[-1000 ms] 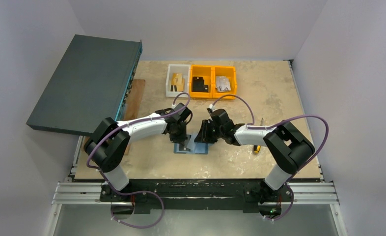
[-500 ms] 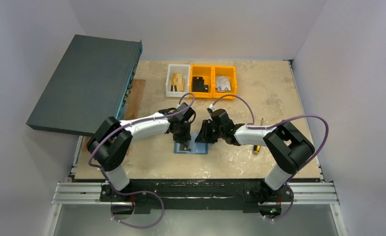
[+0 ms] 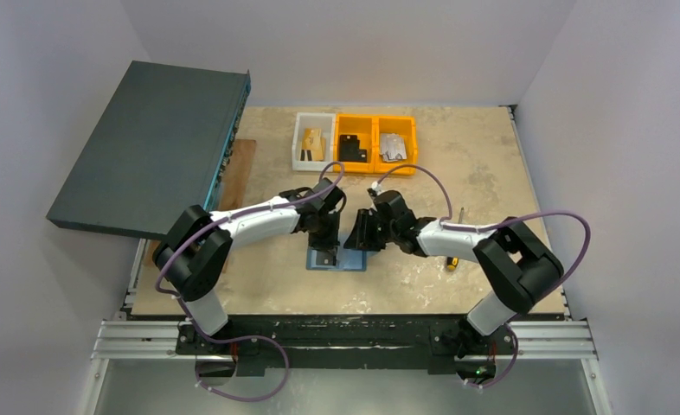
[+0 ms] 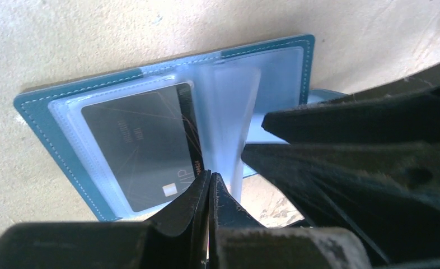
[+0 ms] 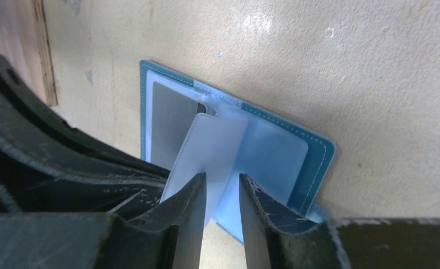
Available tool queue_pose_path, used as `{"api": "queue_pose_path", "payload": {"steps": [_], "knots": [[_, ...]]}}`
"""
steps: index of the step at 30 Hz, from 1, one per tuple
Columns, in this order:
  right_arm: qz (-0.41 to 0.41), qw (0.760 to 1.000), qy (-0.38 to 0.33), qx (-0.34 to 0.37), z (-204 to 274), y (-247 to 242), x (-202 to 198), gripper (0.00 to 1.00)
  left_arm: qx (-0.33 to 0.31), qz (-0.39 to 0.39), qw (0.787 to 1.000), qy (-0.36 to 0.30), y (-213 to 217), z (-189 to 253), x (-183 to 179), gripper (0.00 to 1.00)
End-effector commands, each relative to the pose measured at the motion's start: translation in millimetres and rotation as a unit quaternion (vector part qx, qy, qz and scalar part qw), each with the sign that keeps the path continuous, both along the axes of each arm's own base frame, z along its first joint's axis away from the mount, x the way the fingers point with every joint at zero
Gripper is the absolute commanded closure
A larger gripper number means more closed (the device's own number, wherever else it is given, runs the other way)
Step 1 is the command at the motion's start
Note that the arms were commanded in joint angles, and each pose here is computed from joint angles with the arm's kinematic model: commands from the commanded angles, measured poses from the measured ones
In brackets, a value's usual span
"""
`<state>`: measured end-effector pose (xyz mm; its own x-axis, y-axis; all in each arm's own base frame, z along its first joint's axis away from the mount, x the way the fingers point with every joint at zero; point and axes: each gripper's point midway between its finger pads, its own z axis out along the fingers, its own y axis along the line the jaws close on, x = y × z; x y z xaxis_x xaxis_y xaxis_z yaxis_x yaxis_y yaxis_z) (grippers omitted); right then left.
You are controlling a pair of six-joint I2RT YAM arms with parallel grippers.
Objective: Take the credit cards out of the card holder
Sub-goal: Remove the credit card from the card holder.
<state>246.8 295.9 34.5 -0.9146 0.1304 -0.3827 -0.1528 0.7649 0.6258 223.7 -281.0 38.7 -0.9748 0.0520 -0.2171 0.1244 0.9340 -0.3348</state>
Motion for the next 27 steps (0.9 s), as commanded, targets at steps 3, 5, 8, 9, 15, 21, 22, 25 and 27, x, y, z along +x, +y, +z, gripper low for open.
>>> {"api": "queue_pose_path", "payload": {"steps": [3, 5, 8, 9, 15, 21, 22, 25, 27], "knots": [[-0.025, 0.998, -0.049, 0.012, 55.1, -1.9, 16.5, 0.67, -0.043, -0.016, 0.999, -0.018, -23.5, 20.7, 9.8, 1.00], [-0.036, 0.998, -0.056, 0.005, 64.5, -6.7, 18.7, 0.66, -0.047, -0.019, 0.999, -0.017, -27.3, 21.8, 10.3, 1.00], [-0.063, 0.996, -0.065, -0.011, 74.6, -18.5, 21.3, 0.65, -0.053, -0.024, 0.998, -0.018, -34.3, 24.2, 11.3, 1.00], [-0.074, 0.995, -0.068, -0.016, 77.0, -23.8, 21.9, 0.65, -0.055, -0.027, 0.998, -0.017, -37.1, 24.7, 11.3, 1.00], [-0.109, 0.990, -0.078, -0.038, 81.9, -47.3, 21.3, 0.63, -0.061, -0.041, 0.997, -0.001, -55.9, 15.9, 9.1, 1.00], [-0.109, 0.991, -0.070, -0.041, 73.3, -51.5, 17.1, 0.63, -0.058, -0.039, 0.997, 0.023, -62.5, -2.2, 5.3, 0.99], [-0.107, 0.991, -0.069, -0.039, 72.7, -50.8, 16.5, 0.63, -0.058, -0.040, 0.997, 0.025, -62.6, -4.5, 4.7, 0.99], [-0.103, 0.992, -0.067, -0.036, 72.0, -48.2, 16.6, 0.63, -0.061, -0.041, 0.997, 0.027, -63.2, -3.4, 3.5, 0.98], [-0.098, 0.992, -0.065, -0.034, 71.4, -45.9, 16.7, 0.63, -0.062, -0.040, 0.997, 0.021, -61.6, 1.8, 4.2, 0.97]]}}
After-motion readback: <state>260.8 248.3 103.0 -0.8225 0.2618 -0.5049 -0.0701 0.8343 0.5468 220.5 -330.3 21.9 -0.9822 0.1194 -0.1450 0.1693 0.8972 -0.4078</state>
